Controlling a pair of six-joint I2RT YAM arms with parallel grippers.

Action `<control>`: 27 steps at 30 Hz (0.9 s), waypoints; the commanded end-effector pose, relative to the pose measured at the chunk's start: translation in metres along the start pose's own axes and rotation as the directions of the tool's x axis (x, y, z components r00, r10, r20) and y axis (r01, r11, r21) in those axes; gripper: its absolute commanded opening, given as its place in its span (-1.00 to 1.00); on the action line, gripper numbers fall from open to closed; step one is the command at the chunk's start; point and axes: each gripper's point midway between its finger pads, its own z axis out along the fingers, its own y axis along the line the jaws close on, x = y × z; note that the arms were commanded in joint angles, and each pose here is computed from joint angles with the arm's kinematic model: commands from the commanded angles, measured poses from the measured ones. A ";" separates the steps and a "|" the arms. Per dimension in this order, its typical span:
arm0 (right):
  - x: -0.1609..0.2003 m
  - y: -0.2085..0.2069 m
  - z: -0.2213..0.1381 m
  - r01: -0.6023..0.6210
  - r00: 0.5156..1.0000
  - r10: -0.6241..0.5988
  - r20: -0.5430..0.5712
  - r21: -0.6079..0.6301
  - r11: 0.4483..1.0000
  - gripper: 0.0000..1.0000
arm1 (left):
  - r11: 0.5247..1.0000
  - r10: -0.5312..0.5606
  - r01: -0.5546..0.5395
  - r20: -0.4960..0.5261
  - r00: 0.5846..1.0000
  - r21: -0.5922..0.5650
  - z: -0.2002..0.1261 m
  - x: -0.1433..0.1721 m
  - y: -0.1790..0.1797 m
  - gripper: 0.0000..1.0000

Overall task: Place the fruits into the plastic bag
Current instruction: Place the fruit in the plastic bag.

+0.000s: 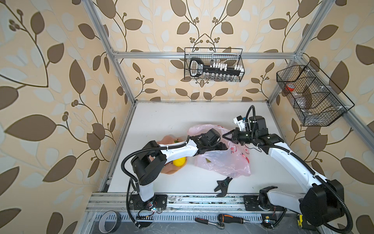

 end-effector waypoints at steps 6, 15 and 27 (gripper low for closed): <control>0.003 0.001 0.004 -0.010 1.000 0.009 -0.003 -0.035 0.999 -1.00 | 0.995 0.014 -0.016 -0.021 1.000 -0.099 0.016 0.007 -0.008 0.03; 0.001 0.000 0.008 -0.016 1.000 0.016 0.003 -0.052 0.999 -1.00 | 0.985 0.005 -0.010 -0.032 0.999 -0.172 0.027 0.016 -0.007 0.39; -0.002 0.002 0.009 -0.012 1.000 0.012 0.002 -0.060 0.998 -1.00 | 0.985 0.038 -0.041 -0.019 0.999 -0.167 0.022 0.015 -0.016 0.72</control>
